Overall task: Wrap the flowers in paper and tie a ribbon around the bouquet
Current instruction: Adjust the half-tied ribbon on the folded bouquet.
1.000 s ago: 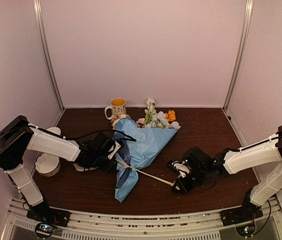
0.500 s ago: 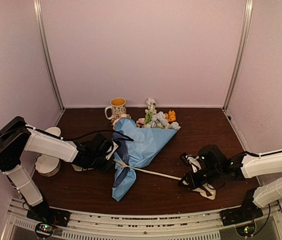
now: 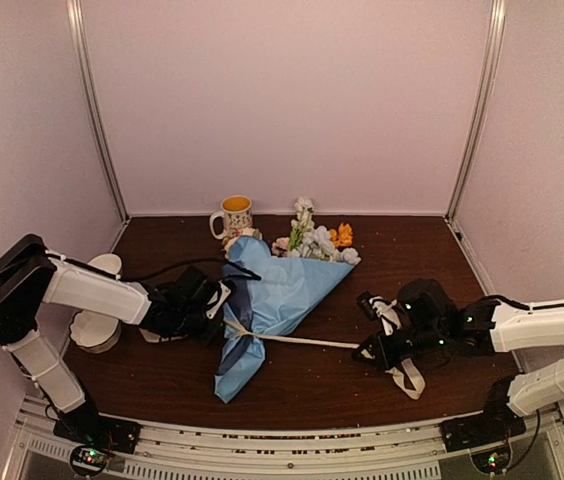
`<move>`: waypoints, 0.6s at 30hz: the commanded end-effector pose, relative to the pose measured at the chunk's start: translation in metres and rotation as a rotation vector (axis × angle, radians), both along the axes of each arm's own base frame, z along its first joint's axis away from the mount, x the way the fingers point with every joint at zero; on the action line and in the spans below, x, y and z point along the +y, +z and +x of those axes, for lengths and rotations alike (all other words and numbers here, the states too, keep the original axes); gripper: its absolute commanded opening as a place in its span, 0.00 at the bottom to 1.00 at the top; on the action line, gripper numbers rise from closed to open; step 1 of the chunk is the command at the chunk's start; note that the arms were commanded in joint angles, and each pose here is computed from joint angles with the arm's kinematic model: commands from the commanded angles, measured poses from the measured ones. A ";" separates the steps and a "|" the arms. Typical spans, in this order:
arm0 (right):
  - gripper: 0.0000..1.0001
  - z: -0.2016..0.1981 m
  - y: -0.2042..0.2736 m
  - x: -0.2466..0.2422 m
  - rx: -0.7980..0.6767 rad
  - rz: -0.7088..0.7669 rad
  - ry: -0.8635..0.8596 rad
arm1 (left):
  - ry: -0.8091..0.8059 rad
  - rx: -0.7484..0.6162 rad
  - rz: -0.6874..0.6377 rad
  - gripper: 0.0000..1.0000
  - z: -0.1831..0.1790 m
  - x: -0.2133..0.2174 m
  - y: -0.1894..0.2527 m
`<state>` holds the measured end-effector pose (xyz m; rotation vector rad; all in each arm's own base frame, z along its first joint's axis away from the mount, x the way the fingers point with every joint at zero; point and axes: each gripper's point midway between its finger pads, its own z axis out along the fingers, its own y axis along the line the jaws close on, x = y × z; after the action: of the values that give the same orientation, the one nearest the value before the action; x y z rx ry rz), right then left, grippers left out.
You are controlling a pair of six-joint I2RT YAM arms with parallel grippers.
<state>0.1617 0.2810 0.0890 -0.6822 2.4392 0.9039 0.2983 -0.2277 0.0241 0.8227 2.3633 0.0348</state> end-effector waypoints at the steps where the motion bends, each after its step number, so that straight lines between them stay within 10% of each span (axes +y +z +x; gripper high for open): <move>1: 0.00 0.026 -0.014 -0.039 0.034 -0.025 -0.202 | 0.015 -0.010 -0.049 0.00 0.000 0.002 0.007; 9: 0.00 0.045 -0.029 -0.075 0.085 -0.111 -0.283 | -0.419 -0.137 -0.229 0.00 -0.066 -0.088 0.071; 18: 0.00 0.066 -0.045 -0.118 0.156 0.001 -0.470 | -0.270 -0.113 -0.343 0.00 -0.052 -0.057 0.071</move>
<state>0.2265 0.1785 0.0538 -0.1288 2.5697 0.7771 0.2313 -0.3012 0.1070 1.0511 1.9853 -0.3650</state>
